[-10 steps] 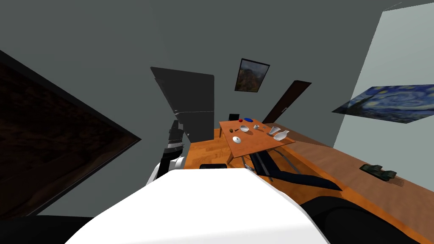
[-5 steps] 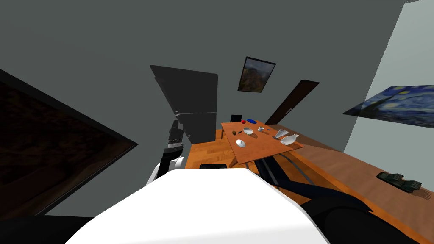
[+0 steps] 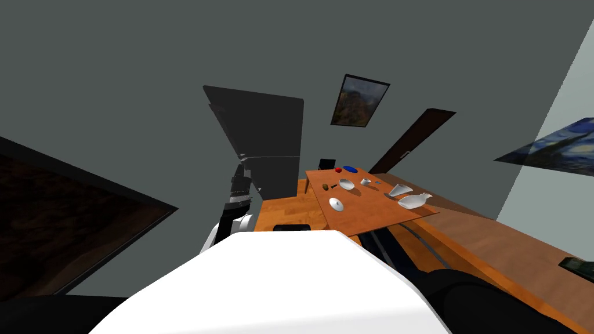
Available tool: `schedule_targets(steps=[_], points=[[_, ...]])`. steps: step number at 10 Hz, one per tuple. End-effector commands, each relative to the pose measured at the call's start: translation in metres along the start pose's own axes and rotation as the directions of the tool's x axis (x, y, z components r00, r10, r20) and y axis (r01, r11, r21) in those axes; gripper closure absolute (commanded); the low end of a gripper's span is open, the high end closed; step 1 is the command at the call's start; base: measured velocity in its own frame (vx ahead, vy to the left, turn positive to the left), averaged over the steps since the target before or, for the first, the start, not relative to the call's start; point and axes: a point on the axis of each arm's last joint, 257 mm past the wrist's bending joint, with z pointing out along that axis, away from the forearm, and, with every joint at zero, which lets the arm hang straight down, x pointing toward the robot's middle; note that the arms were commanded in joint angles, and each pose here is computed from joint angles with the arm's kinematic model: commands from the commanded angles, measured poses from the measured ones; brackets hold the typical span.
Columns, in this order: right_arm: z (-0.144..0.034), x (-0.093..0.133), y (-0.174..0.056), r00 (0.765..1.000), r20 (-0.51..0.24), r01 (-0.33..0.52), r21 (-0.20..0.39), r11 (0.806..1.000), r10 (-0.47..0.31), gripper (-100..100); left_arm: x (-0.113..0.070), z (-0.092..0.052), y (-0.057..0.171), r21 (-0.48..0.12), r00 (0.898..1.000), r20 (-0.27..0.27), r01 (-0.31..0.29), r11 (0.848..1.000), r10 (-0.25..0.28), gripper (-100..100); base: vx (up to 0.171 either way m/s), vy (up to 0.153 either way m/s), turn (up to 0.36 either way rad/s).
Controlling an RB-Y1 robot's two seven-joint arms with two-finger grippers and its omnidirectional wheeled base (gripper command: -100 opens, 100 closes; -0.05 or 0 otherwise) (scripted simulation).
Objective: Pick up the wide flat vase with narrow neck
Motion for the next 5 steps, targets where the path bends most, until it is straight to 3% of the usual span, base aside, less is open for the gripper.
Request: schedule_targets(steps=[1, 2, 4, 5], points=[[-0.010, 0.023, 0.005, 0.995, -0.051, 0.082, -0.032, 0.996, -0.084, -100, 0.000, 0.000, 0.000, 0.000, 1.000, 0.000, 0.000, 1.000, 0.000, 0, 0.150, 0.020, 0.090], [-0.011, 0.024, 0.004, 0.995, -0.054, 0.088, -0.033, 0.996, -0.090, -100, 0.000, 0.000, 0.000, 0.000, 1.000, 0.000, 0.000, 1.000, 0.000, 0, 0.130, 0.003, 0.041], [-0.029, 0.061, 0.011, 0.967, -0.122, 0.213, -0.097, 0.972, -0.224, -100, 0.000, 0.000, 0.000, 0.000, 1.000, 0.000, 0.000, 1.000, 0.000, 0, 0.198, 0.011, 0.113], [-0.030, 0.062, 0.009, 0.966, -0.124, 0.217, -0.098, 0.971, -0.228, -100, 0.000, 0.000, 0.000, 0.000, 1.000, 0.000, 0.000, 1.000, 0.000, 0, 0.178, -0.012, 0.042]])
